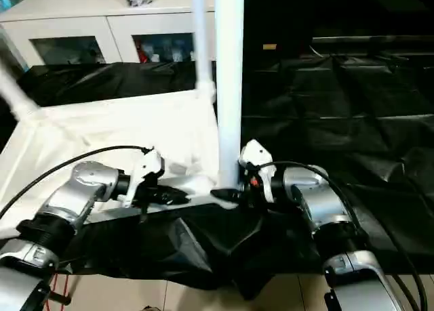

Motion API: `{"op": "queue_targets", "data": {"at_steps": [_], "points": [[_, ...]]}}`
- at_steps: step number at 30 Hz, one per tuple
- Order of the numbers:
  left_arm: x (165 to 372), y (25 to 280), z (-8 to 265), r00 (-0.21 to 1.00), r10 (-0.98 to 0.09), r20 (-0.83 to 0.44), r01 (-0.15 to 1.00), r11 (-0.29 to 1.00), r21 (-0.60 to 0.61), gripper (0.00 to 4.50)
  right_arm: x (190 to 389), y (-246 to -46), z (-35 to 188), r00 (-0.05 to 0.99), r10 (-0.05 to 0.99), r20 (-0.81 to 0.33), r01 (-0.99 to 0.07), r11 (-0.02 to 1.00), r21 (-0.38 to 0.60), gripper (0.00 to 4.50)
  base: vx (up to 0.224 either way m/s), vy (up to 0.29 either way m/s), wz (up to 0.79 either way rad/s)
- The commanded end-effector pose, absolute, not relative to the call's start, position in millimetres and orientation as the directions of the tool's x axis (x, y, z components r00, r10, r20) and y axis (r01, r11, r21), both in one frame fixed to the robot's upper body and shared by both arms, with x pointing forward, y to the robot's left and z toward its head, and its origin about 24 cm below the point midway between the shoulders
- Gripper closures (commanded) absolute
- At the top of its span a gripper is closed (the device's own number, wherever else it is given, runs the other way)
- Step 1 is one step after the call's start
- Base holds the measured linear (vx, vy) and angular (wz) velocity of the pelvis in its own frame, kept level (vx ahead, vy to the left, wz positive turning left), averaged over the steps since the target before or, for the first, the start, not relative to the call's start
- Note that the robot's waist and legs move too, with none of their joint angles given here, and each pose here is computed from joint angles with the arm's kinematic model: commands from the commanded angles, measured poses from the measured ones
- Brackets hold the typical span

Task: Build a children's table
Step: Rotate leg to tighten

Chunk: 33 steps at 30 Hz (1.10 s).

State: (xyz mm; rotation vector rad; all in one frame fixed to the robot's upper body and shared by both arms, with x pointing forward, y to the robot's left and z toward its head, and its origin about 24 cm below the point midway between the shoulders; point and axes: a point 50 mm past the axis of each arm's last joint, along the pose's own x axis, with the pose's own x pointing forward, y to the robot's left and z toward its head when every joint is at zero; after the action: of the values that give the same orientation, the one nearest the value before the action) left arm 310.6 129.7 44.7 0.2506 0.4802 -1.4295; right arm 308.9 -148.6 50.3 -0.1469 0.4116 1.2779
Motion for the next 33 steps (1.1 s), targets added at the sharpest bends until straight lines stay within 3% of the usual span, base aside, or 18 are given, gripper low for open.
{"op": "queue_targets", "data": {"at_steps": [1, 5, 9, 14, 19, 21, 24, 27, 29, 33], "points": [[311, 119, 48, 0.051, -0.895, -0.443, 0.988, 0.11, -0.108, 4.5, 298.2, -130.6, 42, 0.108, 0.92, -0.376, -0.966, 0.186, 0.178, 1.84, 0.0, 0.0, 0.0], [314, 117, 46, 0.092, -0.892, -0.442, 0.985, 0.148, -0.094, 4.5, 297.3, -129.6, 40, 0.126, 0.919, -0.374, -0.963, 0.204, 0.176, 1.93, 0.0, 0.0, 0.0], [323, 104, 45, 0.229, -0.881, -0.414, 0.96, 0.276, -0.056, 4.5, 306.8, -125.1, 33, 0.323, 0.874, -0.363, -0.913, 0.389, 0.125, 1.97, 0.0, 0.0, 0.0], [329, 76, 46, 0.345, -0.86, -0.375, 0.919, 0.391, -0.052, 4.5, 323.9, -119.6, 15, 0.618, 0.68, -0.395, -0.697, 0.706, 0.125, 1.99, 0.0, 0.0, 0.0], [332, 56, 45, 0.414, -0.836, -0.361, 0.886, 0.461, -0.051, 4.5, 331.1, -107.1, 7, 0.73, 0.547, -0.41, -0.521, 0.833, 0.185, 1.99, 0.0, 0.0, 0.0], [332, 51, 47, 0.418, -0.838, -0.351, 0.885, 0.463, -0.051, 4.5, 331.2, -93.5, 9, 0.727, 0.563, -0.393, -0.545, 0.822, 0.168, 1.99, 0.0, 0.0, 0.0], [330, 51, 48, 0.408, -0.844, -0.348, 0.892, 0.449, -0.043, 4.5, 330.7, -85.6, 12, 0.705, 0.609, -0.363, -0.587, 0.789, 0.182, 1.3, 0.0, 0.0, 0.0], [329, 56, 47, 0.39, -0.85, -0.354, 0.903, 0.429, -0.035, 4.5, 332.0, -87.5, 15, 0.696, 0.624, -0.354, -0.608, 0.775, 0.171, 1.09, 0.0, 0.0, 0.0], [325, 64, 46, 0.347, -0.865, -0.363, 0.923, 0.383, -0.031, 4.5, 332.9, -94.4, 21, 0.659, 0.665, -0.353, -0.676, 0.729, 0.111, 0.86, 0.0, 0.0, 0.0], [320, 80, 46, 0.262, -0.882, -0.391, 0.954, 0.298, -0.033, 4.5, 328.4, -105.9, 34, 0.528, 0.785, -0.324, -0.821, 0.57, 0.042, 0.86, 0.0, 0.0, 0.0]]}}
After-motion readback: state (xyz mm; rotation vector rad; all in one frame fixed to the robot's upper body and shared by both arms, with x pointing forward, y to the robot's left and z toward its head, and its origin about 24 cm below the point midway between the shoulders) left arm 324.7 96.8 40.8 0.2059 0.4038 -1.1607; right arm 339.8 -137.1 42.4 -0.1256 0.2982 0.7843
